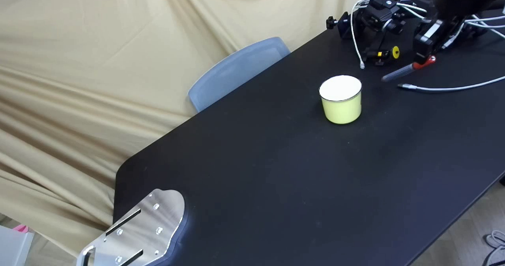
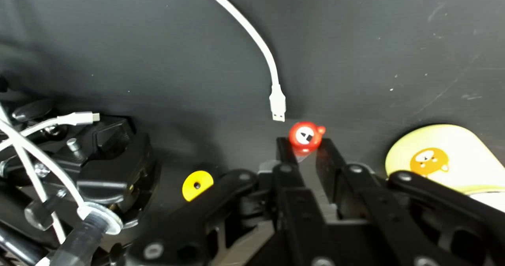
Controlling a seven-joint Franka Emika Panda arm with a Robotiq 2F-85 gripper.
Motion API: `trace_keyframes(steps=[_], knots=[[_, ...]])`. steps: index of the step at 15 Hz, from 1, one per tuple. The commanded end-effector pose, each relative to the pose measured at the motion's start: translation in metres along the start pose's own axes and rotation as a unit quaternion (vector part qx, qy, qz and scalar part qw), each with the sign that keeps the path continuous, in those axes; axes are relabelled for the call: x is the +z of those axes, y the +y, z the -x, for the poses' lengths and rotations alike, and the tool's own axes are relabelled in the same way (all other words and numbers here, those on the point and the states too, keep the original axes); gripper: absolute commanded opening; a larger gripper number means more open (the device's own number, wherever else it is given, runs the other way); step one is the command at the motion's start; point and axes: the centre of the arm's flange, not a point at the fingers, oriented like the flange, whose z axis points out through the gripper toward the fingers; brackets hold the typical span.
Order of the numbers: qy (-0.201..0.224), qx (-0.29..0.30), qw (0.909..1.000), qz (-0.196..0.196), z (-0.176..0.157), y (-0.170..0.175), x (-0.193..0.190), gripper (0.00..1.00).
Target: Take out the red marker from the yellow mug and place it on the table
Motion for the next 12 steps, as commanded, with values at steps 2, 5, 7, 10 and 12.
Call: trace_keyframes(steps=[2, 5, 7, 10, 12], knots=[[0.003, -0.04, 0.9992, -0.005, 0.01, -0.006, 0.037, 0.05], [0.0, -0.061, 0.9981, -0.005, 0.007, -0.005, 0.044, 0.05], [-0.008, -0.074, 0.9972, -0.008, 0.006, -0.01, 0.05, 0.05], [-0.018, -0.089, 0.9958, -0.011, 0.004, -0.021, 0.062, 0.05], [-0.023, -0.096, 0.995, -0.014, 0.003, -0.03, 0.07, 0.05]])
